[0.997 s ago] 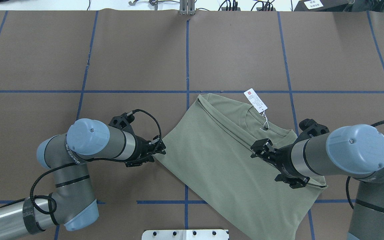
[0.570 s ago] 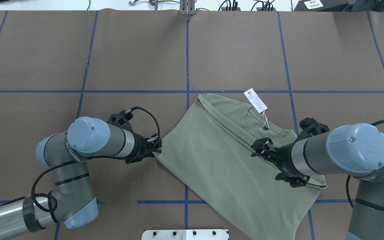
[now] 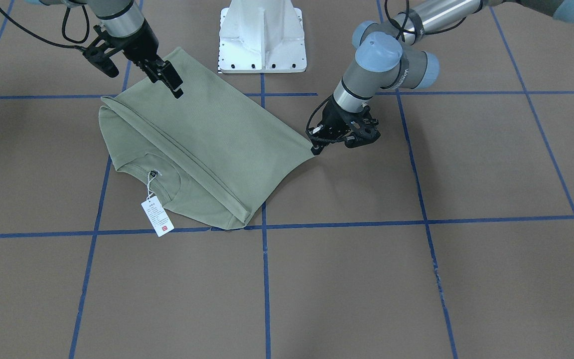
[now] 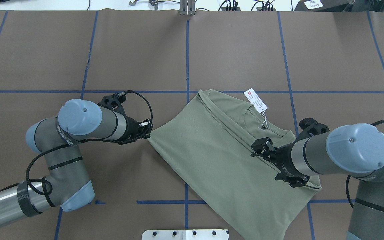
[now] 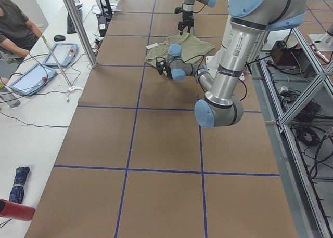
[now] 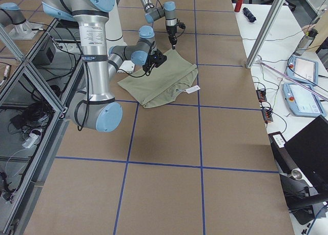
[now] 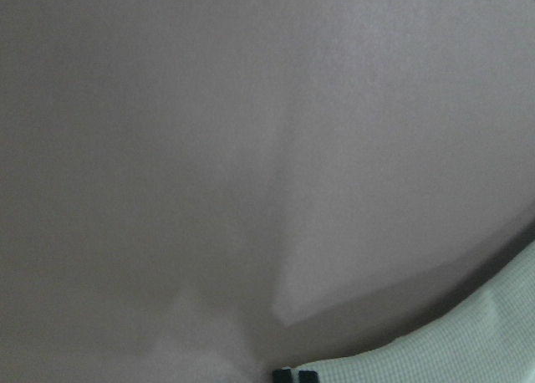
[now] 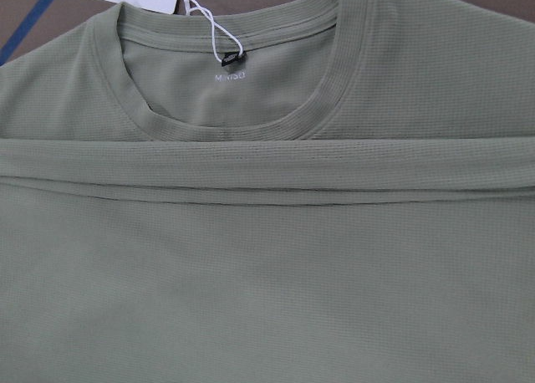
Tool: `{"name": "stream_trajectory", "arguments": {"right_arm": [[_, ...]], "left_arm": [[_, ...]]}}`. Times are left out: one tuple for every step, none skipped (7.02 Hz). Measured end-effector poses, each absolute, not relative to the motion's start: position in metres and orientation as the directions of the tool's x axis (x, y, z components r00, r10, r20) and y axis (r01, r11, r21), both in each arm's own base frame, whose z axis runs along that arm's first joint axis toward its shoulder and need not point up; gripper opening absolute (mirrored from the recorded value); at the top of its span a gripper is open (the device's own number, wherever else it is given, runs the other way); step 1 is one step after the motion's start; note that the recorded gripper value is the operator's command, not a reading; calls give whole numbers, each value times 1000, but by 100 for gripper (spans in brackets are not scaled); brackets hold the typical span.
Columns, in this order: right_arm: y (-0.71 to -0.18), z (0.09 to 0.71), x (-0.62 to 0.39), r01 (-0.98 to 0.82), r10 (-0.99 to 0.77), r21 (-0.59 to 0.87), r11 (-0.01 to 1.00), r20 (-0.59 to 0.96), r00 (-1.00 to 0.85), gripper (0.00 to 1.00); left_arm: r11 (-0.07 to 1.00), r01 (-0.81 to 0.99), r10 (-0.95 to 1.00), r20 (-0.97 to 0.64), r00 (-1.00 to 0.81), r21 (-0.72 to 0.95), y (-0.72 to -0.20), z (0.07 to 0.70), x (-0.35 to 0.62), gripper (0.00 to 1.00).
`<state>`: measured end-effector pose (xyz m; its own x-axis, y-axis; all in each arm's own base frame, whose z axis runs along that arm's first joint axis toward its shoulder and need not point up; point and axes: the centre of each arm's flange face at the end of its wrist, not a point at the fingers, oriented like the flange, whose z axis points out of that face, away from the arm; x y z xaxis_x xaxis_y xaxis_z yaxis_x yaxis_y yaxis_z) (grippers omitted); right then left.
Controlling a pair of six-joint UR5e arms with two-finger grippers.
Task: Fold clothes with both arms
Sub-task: 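Pull the shirt edge away from the robot with the left gripper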
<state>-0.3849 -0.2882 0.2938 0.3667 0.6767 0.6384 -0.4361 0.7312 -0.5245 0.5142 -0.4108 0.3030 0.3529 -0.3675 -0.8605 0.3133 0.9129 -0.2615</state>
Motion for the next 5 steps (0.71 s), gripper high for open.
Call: {"name": "stream_trajectory", "arguments": {"right_arm": [[-288,294,-385,-437,677,-525,731,638,366,100],[-288,294,-384,-437,678,-525,730,638,365,100],[-288,292,-384,-436,677,-525,731,640,363,100],[-289,291,-384,-438,676,-524,731,643,360,100],[-291,289,-382,-443,676,-521,730,647,353,100]], "left_arm": [[916,333,-342,-867,362,-223,-432,306,502,0],[915,366,-315,-871,378,-172,-468,312,485,0],[903,412,-300,-868,396,-125,-518,316,468,0],[885,457,-298,-861,412,-87,-574,316,459,0],[859,508,-302,-862,408,-61,-622,313,457,0]]}}
